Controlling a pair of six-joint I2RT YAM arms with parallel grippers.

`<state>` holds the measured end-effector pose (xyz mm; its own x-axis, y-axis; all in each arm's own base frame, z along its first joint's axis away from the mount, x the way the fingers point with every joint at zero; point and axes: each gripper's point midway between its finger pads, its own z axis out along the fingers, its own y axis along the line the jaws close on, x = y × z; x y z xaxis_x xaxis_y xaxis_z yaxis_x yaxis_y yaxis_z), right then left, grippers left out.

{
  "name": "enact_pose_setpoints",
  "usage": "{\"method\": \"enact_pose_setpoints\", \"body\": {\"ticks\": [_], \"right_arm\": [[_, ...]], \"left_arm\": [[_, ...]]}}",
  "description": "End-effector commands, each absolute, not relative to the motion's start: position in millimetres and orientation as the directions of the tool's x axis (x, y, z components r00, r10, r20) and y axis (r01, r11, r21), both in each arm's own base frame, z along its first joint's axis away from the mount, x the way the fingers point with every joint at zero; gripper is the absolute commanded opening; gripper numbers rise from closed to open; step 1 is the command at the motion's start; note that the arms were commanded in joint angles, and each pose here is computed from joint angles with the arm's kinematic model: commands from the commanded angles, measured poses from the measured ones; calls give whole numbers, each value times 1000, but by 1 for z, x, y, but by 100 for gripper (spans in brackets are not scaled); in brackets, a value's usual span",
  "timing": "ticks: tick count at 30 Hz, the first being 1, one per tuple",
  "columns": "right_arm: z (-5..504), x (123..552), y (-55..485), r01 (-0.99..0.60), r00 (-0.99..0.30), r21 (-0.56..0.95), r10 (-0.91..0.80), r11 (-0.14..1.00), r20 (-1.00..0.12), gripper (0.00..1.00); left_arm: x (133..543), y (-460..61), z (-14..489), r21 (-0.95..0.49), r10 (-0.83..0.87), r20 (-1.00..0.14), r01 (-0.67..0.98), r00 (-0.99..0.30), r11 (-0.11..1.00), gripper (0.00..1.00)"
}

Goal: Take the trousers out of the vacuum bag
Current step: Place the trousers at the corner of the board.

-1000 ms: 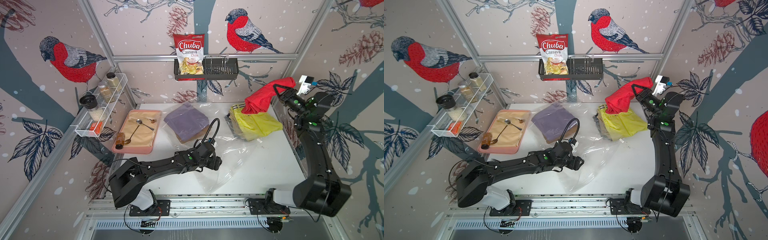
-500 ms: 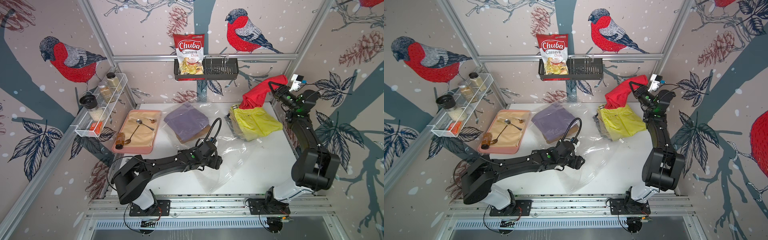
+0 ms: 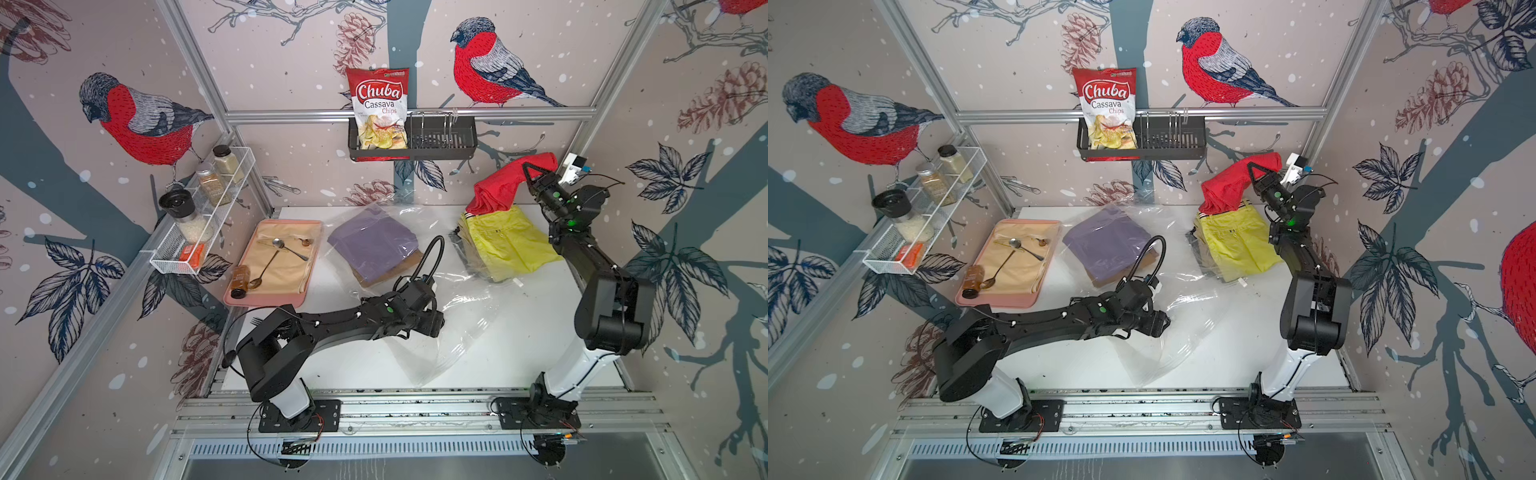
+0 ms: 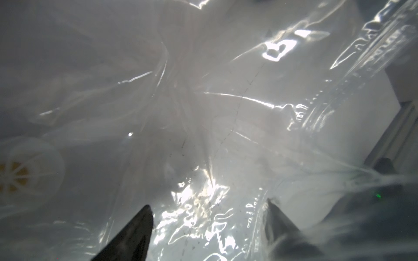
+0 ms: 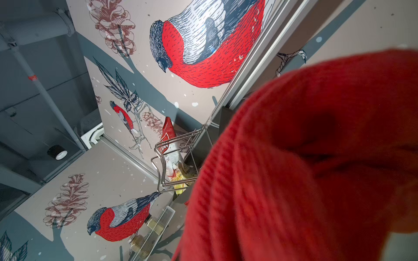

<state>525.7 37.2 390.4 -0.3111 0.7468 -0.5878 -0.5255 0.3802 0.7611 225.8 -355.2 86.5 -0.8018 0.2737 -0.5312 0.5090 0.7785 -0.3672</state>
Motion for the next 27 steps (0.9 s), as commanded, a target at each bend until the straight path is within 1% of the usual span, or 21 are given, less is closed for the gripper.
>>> {"method": "enact_pose_setpoints", "body": {"ticks": [1,8,12,20,24,27], "right_arm": [[407,521,29,-579,-181,699,770,420,-612,0],[370,522,23,-546,-197,735,790,403,-580,0],[359,515,18,-528,-212,739,778,417,-591,0],[312,486,-2,-459,-351,783,724,420,-594,0],[283,479,-1,-412,-431,794,673,446,-601,0],[263,472,-3,-372,-455,796,654,478,-605,0]], "left_arm": [[229,-357,88,-364,280,-538,519,-795,773,78],[227,-358,85,-374,279,-532,518,-799,769,78],[226,-356,86,-379,273,-531,513,-802,770,78],[224,-362,86,-406,272,-529,521,-804,751,78],[224,-364,91,-416,268,-534,525,-802,743,78],[224,-370,107,-438,259,-540,531,-801,725,78]]}}
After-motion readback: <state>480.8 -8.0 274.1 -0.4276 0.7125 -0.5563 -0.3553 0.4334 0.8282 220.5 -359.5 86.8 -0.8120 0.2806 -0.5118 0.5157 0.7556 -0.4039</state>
